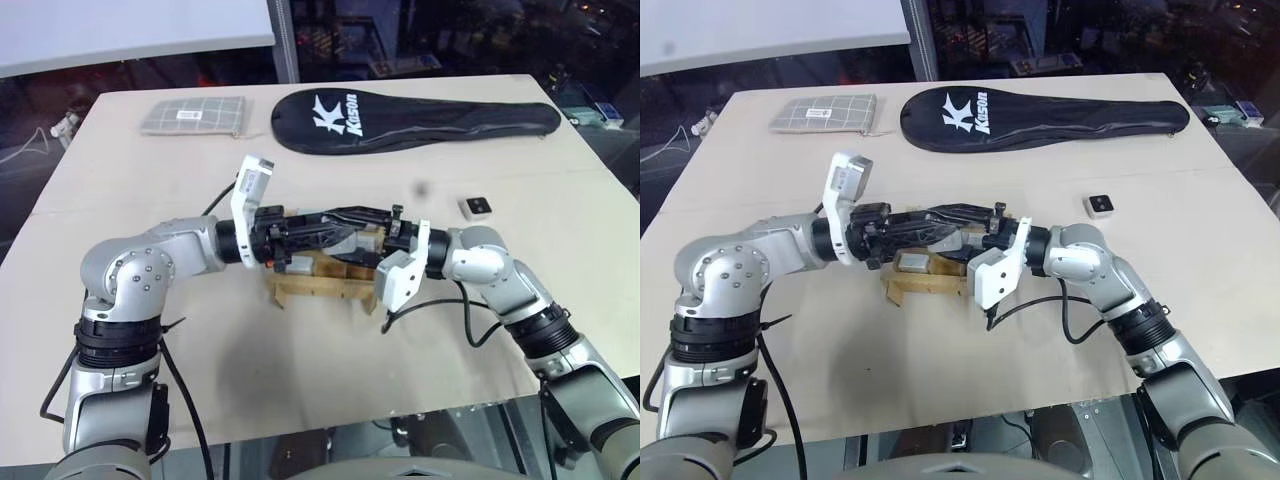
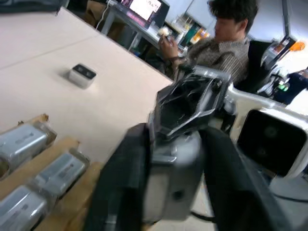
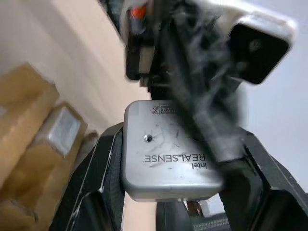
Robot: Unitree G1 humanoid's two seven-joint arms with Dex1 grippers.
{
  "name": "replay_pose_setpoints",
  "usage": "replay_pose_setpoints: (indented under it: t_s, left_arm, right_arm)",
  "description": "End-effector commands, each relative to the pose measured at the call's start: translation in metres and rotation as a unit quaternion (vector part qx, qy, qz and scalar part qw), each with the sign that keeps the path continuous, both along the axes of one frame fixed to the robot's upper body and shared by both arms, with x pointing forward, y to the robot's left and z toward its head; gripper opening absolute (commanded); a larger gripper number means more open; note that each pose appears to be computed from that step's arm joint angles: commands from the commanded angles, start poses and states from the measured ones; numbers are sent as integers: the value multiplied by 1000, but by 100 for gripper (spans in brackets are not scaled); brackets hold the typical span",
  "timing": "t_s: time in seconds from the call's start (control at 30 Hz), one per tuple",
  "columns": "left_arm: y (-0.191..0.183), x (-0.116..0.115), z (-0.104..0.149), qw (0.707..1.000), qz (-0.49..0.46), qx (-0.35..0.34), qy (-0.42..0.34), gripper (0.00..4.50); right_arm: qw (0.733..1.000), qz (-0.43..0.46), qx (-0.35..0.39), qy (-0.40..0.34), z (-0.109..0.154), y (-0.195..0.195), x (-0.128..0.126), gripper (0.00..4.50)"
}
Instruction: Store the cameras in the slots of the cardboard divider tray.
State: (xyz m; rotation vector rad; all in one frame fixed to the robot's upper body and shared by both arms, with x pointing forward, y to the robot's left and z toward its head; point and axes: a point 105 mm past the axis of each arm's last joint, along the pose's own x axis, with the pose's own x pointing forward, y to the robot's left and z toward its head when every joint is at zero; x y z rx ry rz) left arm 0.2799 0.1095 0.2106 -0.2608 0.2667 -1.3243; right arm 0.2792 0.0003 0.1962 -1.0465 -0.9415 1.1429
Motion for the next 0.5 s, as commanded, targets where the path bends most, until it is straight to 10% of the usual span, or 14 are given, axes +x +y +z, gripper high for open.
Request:
replay_pose_setpoints:
  t_s: [0.03, 0.27, 0.43, 0.5]
  left_arm:
    - [-6, -10, 3, 999, -34, -8, -3, 91]
    - [-3, -7, 2, 999, -31, 2, -13, 91]
    - [-2, -1, 4, 999, -20, -3, -36, 90]
    - [-2, 0, 3, 998, -17, 3, -56, 90]
  right_arm:
    - [1000, -4, 19, -19, 13, -1, -1, 200]
    - [999, 0, 28, 31, 13, -1, -3, 200]
    - [998, -3, 34, 45, 14, -5, -3, 441]
    - [996, -13, 47, 78, 12, -14, -1, 447]
